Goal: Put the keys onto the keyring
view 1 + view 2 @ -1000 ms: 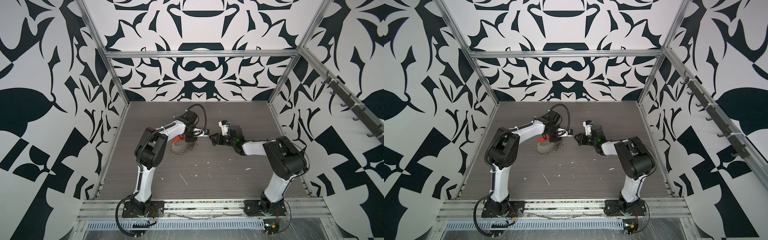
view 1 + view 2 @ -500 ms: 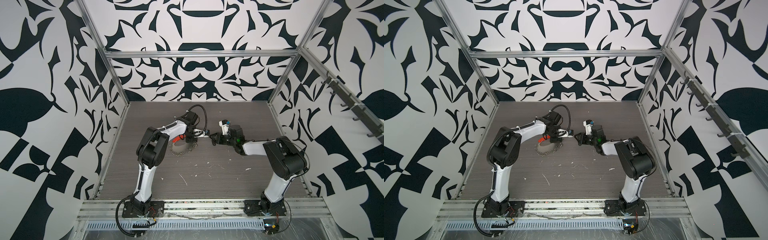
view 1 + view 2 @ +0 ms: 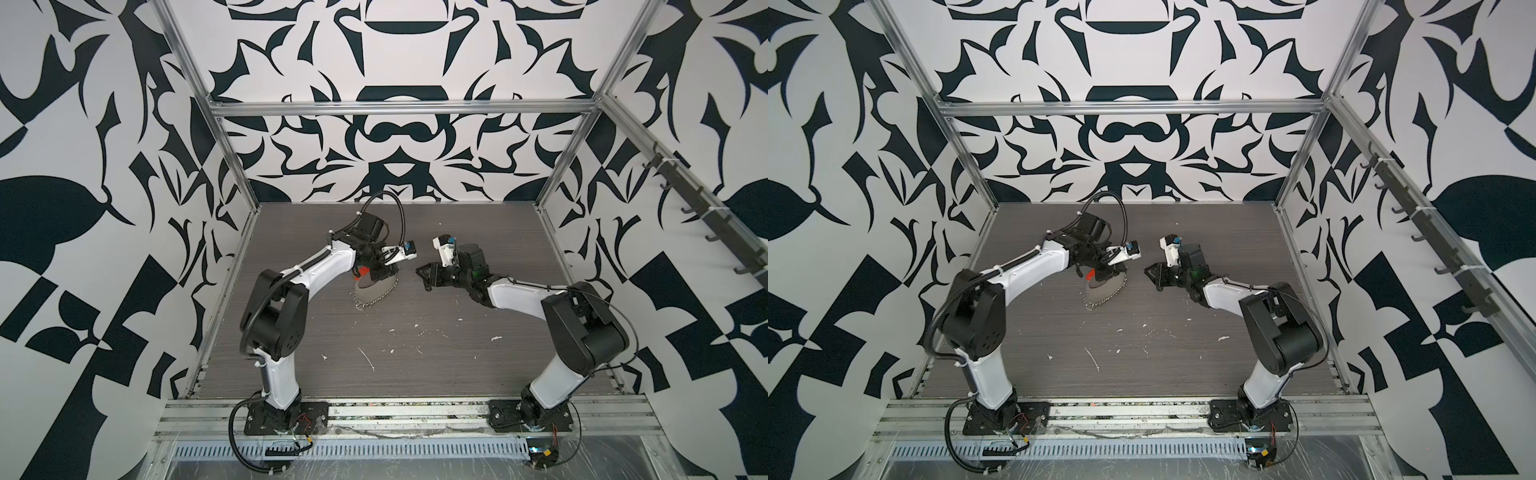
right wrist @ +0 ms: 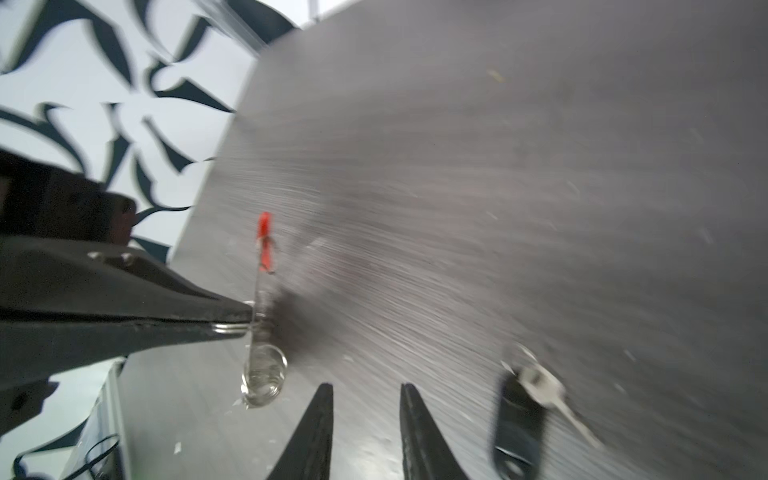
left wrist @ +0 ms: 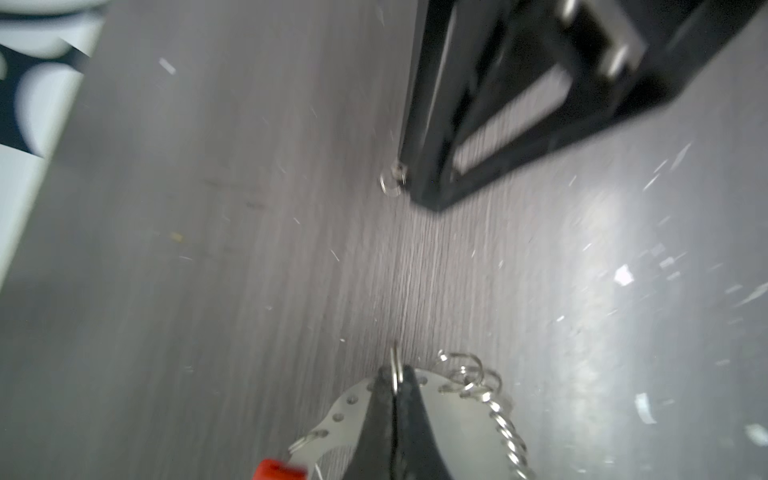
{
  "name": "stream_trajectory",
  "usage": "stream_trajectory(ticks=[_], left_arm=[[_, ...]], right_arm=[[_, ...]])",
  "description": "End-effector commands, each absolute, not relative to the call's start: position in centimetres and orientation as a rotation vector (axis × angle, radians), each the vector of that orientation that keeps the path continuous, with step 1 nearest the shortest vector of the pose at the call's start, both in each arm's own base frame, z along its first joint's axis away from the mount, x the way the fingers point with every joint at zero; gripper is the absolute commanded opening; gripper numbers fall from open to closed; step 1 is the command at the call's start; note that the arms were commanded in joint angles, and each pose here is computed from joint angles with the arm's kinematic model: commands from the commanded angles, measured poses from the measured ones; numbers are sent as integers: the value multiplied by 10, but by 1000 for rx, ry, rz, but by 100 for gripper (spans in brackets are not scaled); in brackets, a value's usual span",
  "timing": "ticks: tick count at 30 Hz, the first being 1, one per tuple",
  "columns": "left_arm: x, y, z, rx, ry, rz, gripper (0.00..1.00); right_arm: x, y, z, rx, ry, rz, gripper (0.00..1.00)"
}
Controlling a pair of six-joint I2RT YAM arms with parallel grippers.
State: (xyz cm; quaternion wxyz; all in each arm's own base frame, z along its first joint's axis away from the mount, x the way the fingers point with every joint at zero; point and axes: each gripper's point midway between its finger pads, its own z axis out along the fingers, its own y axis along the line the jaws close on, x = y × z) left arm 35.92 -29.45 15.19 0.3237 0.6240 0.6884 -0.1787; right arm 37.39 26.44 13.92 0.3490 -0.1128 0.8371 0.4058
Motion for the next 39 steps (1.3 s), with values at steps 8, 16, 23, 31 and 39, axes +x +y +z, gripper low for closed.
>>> stream_trajectory(ticks=[8,16,23,31,39], left_arm=[[321,-282,256,1399,1629,-877,0],[315,-271,288,1337,1542,-996,0],[309,-269,294,1334,1535,-1080,0],[307,-269,285,1349,1577,-1119,0],[305,-269,285,1361,1574,-1133,0]], right_arm=[[338,294,298,-728,1784,1208,31],[326,308,315,-894,1781,1206,30],[322,324,305,-1010,1811,1103,26],[320,328,306,-1057,1797,1089,25],[322,330,303,-1070,1796,1075,22]])
